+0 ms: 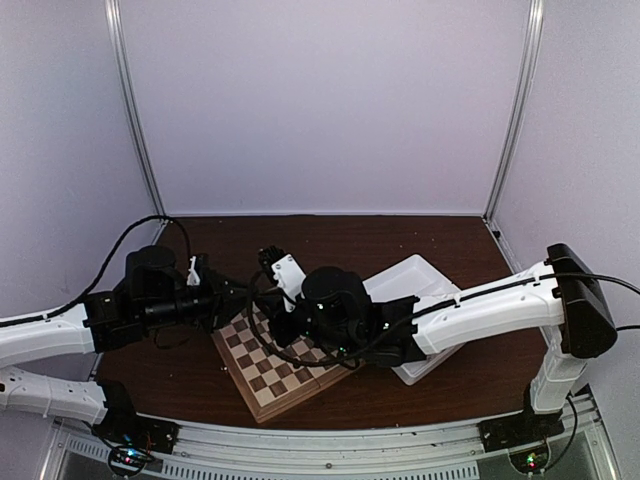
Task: Set up the chess pieces on the board
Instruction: Place the chess piece on the chessboard.
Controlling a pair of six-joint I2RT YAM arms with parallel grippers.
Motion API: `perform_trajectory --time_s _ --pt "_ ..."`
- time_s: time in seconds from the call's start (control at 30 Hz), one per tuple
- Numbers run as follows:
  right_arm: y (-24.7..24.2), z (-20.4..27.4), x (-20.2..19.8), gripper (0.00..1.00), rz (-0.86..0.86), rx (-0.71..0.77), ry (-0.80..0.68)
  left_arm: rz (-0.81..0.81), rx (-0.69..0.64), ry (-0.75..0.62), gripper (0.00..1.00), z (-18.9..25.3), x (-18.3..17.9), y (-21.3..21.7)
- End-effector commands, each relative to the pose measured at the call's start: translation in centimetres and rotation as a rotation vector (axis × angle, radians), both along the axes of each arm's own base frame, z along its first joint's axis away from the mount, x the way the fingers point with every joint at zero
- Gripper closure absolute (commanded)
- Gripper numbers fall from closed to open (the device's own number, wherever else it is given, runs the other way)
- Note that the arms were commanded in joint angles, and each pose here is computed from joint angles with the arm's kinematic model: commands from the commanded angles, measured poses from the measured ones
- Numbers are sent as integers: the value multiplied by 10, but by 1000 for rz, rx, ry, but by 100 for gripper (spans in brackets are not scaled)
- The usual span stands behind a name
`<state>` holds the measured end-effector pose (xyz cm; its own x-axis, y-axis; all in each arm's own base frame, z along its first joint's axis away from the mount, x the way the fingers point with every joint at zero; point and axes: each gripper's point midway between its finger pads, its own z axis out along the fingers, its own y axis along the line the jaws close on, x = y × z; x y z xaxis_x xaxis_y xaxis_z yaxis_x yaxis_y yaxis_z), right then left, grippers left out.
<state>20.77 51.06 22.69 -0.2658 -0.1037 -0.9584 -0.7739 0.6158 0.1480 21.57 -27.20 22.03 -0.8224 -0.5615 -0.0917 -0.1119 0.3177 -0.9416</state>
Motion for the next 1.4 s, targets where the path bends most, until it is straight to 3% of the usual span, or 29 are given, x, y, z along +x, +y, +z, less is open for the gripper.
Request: perform_trajectory --time_s 0.0,0.17,0.33,0.47,0.73,0.97,1.17,1.37 --pt "-1 15 5 98 -17 42 -3 -3 -35 -32 80 7 0 0" --pt "-9 14 1 100 -21 10 46 30 37 -86 60 7 5 18" --pt "-23 0 -7 100 -5 -74 148 116 279 -177 37 12 13 68" --pt "-39 -14 -11 100 5 -181 266 105 474 -322 28 28 11 92" --pt "-59 -44 -8 99 51 -383 545 -153 691 -466 20 23 -2 82" --pt "-57 -62 -1 93 55 -532 588 -293 752 -464 20 -3 -10 72" --pt "-59 -86 1 96 47 -702 621 -389 768 -471 20 -17 -15 63" --pt "-61 -101 4 95 38 -765 628 -422 774 -478 20 -22 -17 61"
